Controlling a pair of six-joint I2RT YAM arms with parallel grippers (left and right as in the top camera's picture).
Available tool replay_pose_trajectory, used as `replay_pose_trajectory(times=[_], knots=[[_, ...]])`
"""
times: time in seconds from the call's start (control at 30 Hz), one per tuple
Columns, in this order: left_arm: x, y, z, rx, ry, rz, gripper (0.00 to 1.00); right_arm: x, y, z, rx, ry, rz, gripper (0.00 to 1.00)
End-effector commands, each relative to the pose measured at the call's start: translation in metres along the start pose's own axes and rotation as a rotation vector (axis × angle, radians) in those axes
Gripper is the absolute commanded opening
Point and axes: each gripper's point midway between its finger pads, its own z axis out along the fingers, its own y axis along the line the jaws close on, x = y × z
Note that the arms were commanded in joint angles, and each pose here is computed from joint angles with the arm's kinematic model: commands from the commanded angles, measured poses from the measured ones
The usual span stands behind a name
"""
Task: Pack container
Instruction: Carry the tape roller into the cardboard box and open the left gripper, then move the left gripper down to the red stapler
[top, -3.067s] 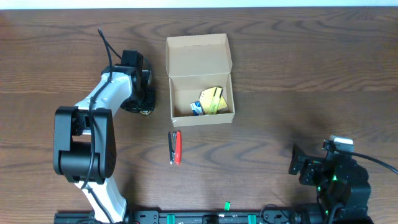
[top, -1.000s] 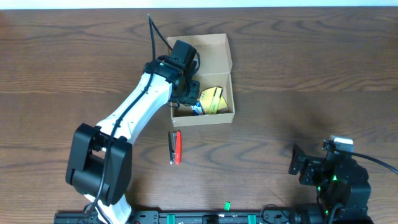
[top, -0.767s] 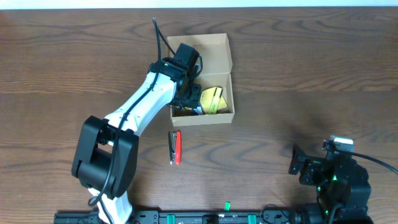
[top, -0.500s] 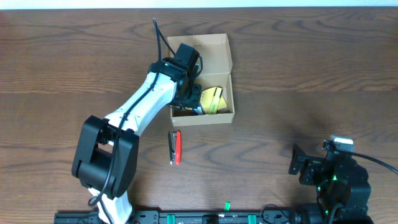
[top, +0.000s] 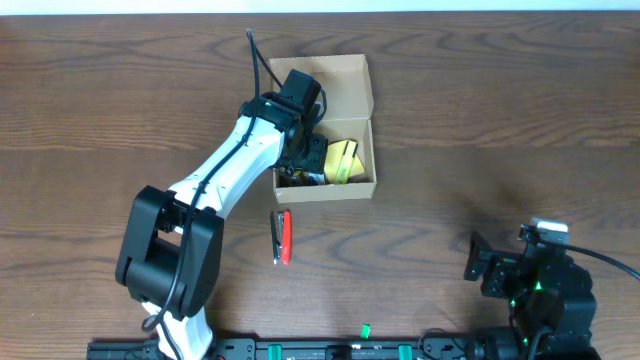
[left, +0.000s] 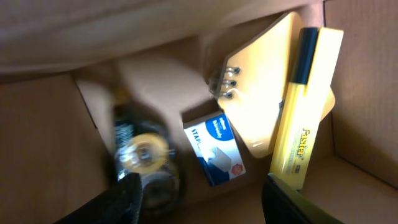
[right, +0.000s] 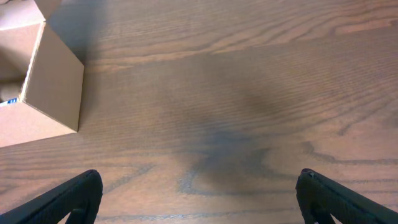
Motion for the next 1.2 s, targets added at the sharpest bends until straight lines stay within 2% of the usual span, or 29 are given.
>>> replay_pose_trajectory(times=[0.0,0.17,0.37,0.6,0.8,1.17], knots=[[-0.014,-0.005,-0.009,0.009,-0.046,0.005,0.63,-0.001,-0.001,-0.001,0.003,-0.005,-0.009,0.99],[-0.036,-0.011,-0.041,0.011,-0.152,0.019,0.63,-0.001,-0.001,-0.001,0.003,-0.005,-0.009,0.99],[-0.051,-0.017,-0.088,0.018,-0.276,0.019,0.68,-0.001,-0.001,-0.001,0.003,-0.005,-0.009,0.99],[-0.043,-0.021,-0.14,0.018,-0.365,0.021,0.82,-0.001,-0.001,-0.001,0.003,-0.005,-0.009,0.99],[-0.016,-0.026,-0.169,0.047,-0.409,0.012,0.89,-0.001,-0.001,-0.001,0.003,-0.005,-0.009,0.99],[0.086,-0.026,-0.141,0.111,-0.348,-0.076,0.96,-0.001,-0.001,-0.001,0.003,-0.005,-0.009,0.99]])
